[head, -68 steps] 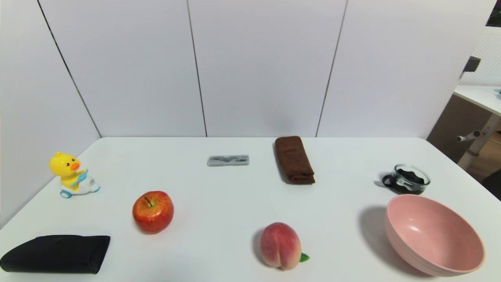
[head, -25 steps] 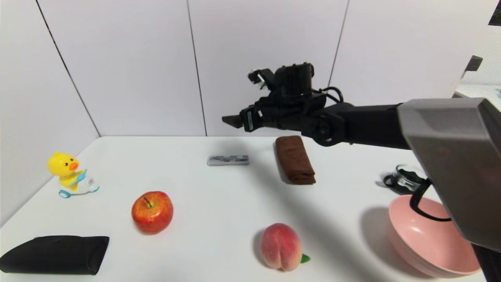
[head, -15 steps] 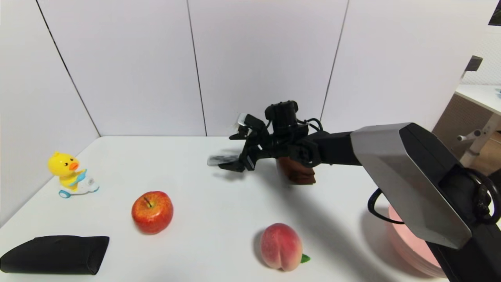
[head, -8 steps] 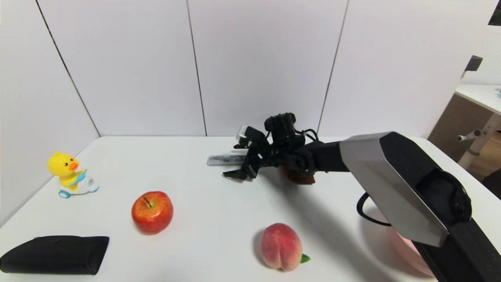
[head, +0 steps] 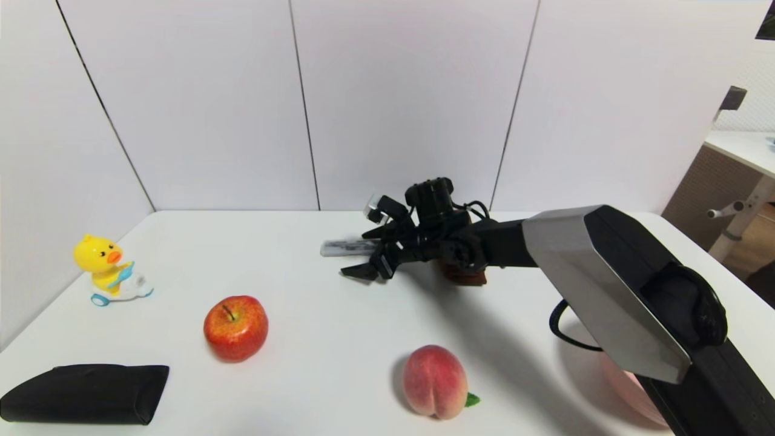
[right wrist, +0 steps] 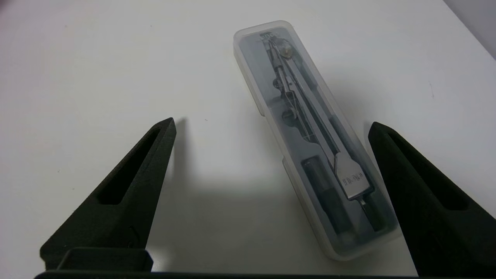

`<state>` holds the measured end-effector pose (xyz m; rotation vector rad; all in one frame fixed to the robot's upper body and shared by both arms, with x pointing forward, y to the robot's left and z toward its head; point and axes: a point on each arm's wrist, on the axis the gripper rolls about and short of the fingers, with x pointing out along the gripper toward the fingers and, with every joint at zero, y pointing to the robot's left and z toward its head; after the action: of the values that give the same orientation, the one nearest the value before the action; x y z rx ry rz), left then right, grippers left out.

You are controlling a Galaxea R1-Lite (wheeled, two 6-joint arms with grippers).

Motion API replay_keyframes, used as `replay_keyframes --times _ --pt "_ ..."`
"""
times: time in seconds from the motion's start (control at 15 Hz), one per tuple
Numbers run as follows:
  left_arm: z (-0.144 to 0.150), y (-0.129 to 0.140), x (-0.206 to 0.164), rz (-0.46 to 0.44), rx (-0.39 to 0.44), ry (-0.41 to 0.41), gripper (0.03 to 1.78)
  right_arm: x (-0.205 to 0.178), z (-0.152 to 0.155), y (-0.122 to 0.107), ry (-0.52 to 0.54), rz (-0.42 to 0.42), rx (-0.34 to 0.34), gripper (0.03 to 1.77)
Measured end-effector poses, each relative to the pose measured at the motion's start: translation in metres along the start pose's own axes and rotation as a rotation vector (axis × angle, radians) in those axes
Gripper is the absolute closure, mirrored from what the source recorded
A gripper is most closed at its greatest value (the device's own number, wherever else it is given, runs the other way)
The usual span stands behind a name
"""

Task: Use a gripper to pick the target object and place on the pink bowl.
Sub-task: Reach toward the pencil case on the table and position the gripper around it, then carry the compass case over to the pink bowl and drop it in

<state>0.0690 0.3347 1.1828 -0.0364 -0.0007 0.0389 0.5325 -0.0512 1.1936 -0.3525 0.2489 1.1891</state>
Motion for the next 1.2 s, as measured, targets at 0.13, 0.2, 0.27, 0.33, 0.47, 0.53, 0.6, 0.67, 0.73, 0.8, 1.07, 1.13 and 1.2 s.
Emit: replay_keyframes --times 0.13,0.2,0.27,0.33,0.47,0.53,0.6,0.67,0.73,0.8,1.07,1.13,1.2 --pt "0.0 0.0 0.0 0.0 0.0 0.0 0.12 0.0 0.0 0.0 0.004 0.002 0.005 0.09" --pt "0.0 0.0 0.0 0.001 0.0 0.0 0.12 0.0 -0.001 0.0 0.005 0.001 0.005 0.09" --pt "0.0 0.0 0.0 0.001 0.0 0.0 0.12 0.0 -0.001 0.0 0.006 0.0 0.006 0.09" --pt "0.0 0.0 0.0 0.001 0.0 0.0 0.12 0.0 -0.001 0.0 0.006 0.001 0.005 0.09" --pt "0.0 0.0 0.0 0.0 0.0 0.0 0.12 0.0 -0.001 -0.001 0.003 -0.003 0.004 0.45" --pt "0.0 0.0 0.0 0.001 0.0 0.0 0.12 -0.001 -0.001 -0.002 0.003 -0.007 0.003 0.6" --pt "0.0 0.0 0.0 0.0 0.0 0.0 0.12 -0.001 -0.001 -0.002 0.006 -0.018 0.002 0.73" --pt "0.0 0.0 0.0 0.0 0.0 0.0 0.12 0.0 -0.001 -0.002 0.01 -0.028 0.001 0.85" --pt "0.0 0.0 0.0 0.0 0.0 0.0 0.12 0.0 -0.001 -0.001 0.015 -0.03 0.002 0.95" --pt "0.0 0.0 0.0 0.0 0.0 0.0 0.12 -0.001 0.0 -0.001 0.014 -0.031 0.001 1.04" --pt "0.0 0.0 0.0 0.0 0.0 0.0 0.12 -0.005 0.007 -0.002 -0.002 -0.04 -0.011 1.25" --pt "0.0 0.0 0.0 0.0 0.0 0.0 0.12 -0.008 0.011 -0.002 -0.004 -0.042 -0.01 1.25" --pt "0.0 0.0 0.0 0.0 0.0 0.0 0.12 -0.012 0.017 -0.003 -0.013 -0.048 -0.014 1.25"
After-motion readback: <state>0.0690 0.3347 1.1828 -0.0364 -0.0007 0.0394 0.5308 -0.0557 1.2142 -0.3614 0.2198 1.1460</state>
